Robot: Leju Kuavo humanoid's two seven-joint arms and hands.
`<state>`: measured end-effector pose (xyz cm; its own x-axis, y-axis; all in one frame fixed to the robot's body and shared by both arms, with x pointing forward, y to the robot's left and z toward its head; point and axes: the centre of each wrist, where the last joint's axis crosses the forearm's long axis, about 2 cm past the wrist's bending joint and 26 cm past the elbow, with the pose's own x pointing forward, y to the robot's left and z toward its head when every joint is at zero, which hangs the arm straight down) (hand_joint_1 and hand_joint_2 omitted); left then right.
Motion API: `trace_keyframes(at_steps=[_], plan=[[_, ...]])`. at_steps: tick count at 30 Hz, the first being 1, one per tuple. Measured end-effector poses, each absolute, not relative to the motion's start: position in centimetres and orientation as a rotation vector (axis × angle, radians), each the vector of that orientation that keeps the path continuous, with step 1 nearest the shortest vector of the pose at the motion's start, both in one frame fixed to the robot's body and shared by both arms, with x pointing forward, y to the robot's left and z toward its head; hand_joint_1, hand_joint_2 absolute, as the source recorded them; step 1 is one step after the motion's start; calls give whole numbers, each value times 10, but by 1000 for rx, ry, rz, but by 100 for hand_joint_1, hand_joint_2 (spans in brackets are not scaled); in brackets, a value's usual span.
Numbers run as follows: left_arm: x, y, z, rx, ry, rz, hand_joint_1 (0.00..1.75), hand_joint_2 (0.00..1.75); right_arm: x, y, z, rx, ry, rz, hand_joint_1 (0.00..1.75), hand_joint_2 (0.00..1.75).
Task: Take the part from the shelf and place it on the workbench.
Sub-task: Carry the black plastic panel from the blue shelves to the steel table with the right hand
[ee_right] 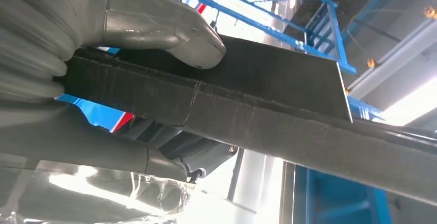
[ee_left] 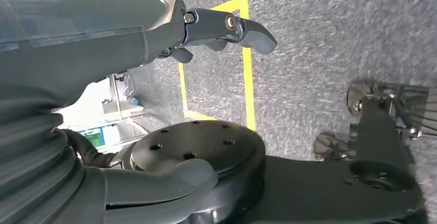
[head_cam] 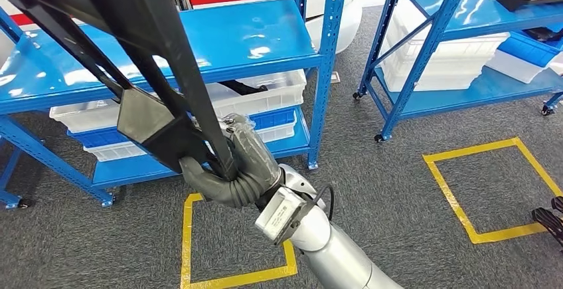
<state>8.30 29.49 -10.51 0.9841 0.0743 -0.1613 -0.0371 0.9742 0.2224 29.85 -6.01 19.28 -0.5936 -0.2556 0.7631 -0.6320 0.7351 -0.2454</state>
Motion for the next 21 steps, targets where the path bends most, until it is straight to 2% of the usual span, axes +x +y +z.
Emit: trace_keyframes(at_steps=[21], plan=[[82,295,-105,187,170,27,0,175,289,-65,175,618,-2176,679,175,175]])
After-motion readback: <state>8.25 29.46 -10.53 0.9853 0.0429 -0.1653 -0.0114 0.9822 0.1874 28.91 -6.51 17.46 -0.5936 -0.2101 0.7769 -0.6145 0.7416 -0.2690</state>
